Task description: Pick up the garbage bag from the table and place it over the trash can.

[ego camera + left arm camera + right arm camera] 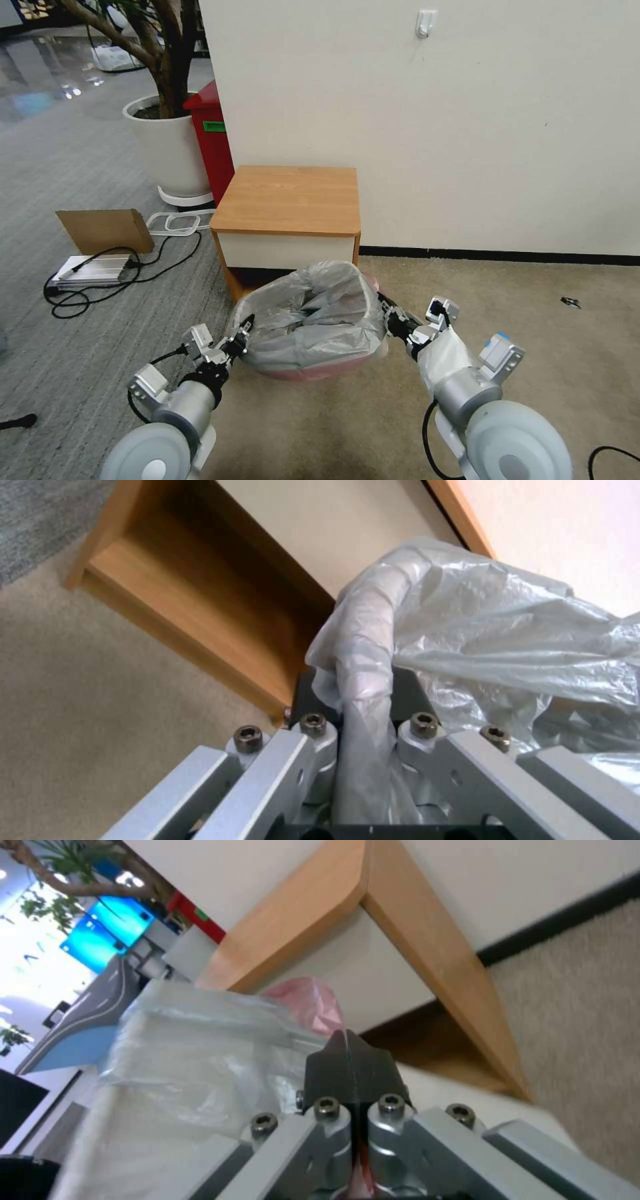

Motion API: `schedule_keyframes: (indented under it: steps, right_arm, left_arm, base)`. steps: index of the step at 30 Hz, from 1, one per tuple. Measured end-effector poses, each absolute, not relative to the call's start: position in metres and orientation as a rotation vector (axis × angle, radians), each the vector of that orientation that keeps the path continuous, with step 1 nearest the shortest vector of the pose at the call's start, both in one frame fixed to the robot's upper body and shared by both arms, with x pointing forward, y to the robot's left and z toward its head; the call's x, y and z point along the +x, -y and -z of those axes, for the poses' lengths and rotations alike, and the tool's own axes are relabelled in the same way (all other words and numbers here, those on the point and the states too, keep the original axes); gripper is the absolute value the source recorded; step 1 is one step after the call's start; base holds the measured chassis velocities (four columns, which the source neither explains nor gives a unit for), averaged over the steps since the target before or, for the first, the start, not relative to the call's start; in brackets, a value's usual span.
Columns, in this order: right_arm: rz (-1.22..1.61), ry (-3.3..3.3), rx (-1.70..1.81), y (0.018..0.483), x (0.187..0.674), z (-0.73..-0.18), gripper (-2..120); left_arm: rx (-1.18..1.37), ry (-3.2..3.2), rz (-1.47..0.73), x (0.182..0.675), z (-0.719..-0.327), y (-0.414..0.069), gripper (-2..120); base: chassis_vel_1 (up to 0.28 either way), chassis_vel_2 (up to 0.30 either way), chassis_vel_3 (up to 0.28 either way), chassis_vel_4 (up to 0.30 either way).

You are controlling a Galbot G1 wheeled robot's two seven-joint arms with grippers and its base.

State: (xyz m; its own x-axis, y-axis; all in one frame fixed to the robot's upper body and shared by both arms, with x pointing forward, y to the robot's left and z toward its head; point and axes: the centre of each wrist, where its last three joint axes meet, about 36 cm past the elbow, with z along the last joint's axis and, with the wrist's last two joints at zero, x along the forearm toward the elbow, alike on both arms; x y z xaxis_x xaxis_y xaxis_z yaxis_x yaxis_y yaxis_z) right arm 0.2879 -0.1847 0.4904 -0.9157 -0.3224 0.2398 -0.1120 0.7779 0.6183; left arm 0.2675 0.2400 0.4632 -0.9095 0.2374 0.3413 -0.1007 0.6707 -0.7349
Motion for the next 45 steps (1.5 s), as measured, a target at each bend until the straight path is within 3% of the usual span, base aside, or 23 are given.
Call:
schedule_keyframes:
  steps: [13,36,38,42,44,45]
  right_arm:
    - [0.782,2.805,0.524,0.185,0.314,-0.439,0]
    - [0.659,2.823,0.463,0.192,0.325,-0.403,0]
    - [0.660,2.826,0.470,0.192,0.323,-0.406,3]
    - [0.721,2.822,0.496,0.197,0.310,-0.431,22]
    - [0.731,2.819,0.498,0.197,0.309,-0.433,24]
    - [0.761,2.812,0.496,0.201,0.305,-0.443,32]
  left_arm:
    - [-0.123,2.472,-1.153,0.263,-0.475,-0.245,7]
    - [-0.120,2.489,-1.128,0.266,-0.485,-0.251,7]
    - [-0.113,2.490,-1.123,0.267,-0.484,-0.251,7]
    - [-0.081,2.527,-1.045,0.274,-0.482,-0.255,7]
    - [-0.079,2.529,-1.039,0.275,-0.482,-0.255,7]
    - [-0.072,2.540,-1.013,0.277,-0.483,-0.258,7]
  base:
    - [0.000,0.000,0.000,0.000]
    - [0.000,0.000,0.000,0.000]
    - [0.000,0.000,0.000,0.000]
    - [0.000,0.000,0.000,0.000]
    - [0.000,0.000,0.000,0.000]
    - [0.000,0.000,0.000,0.000]
